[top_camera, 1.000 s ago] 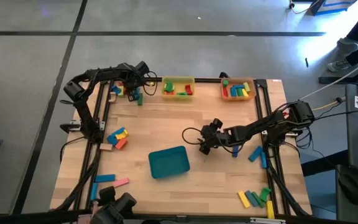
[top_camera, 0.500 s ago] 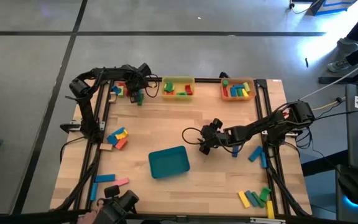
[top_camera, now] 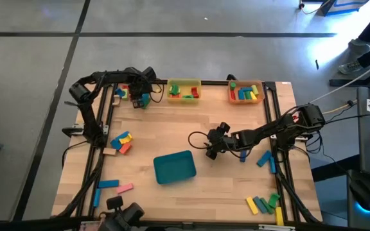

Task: Sort blocks by size
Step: Put the red arch block into the yellow bin

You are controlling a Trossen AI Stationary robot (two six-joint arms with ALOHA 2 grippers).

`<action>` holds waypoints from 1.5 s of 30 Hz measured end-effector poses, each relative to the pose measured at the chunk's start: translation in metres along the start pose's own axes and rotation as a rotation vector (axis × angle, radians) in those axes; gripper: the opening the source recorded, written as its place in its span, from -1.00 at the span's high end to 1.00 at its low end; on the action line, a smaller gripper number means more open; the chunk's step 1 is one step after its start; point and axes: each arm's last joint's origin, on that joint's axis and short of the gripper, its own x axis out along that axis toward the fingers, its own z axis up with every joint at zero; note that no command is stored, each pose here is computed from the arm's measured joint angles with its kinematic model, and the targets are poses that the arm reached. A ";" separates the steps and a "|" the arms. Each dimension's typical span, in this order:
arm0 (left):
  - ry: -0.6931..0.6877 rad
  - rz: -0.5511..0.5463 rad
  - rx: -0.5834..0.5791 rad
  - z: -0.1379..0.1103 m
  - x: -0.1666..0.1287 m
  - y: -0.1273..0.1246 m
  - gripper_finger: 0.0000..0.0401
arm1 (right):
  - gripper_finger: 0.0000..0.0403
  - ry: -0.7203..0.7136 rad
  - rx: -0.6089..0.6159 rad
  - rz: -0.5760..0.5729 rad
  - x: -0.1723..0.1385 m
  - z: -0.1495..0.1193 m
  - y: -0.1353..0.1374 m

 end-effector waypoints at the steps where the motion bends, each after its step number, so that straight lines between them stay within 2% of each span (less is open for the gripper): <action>1: -0.022 0.014 -0.003 0.000 -0.007 -0.001 0.86 | -0.45 -0.001 0.000 0.000 0.000 0.000 0.000; 6: -0.163 0.093 0.003 0.001 -0.046 -0.011 0.83 | -0.45 -0.004 0.002 0.001 0.000 0.000 0.000; 13: -0.522 0.186 -0.044 0.017 -0.099 -0.019 0.84 | -0.45 -0.005 -0.001 0.002 0.000 0.001 0.000; 16: -0.669 0.213 -0.068 0.026 -0.113 -0.021 0.78 | -0.45 -0.005 -0.001 0.002 0.000 0.001 0.000; 21: -0.818 0.252 -0.100 0.039 -0.123 -0.019 0.77 | -0.45 -0.005 -0.001 0.002 0.000 0.001 0.000; 29: -0.926 0.181 -0.149 0.060 -0.113 -0.020 0.81 | -0.45 -0.005 -0.001 0.002 0.000 0.001 0.000; 40: -0.882 0.091 -0.122 0.084 -0.078 -0.029 0.73 | -0.45 -0.018 0.004 -0.001 0.000 0.002 0.000; 45: -0.876 0.066 -0.142 0.084 -0.077 -0.030 0.54 | -0.45 -0.020 0.005 0.000 0.000 0.002 0.001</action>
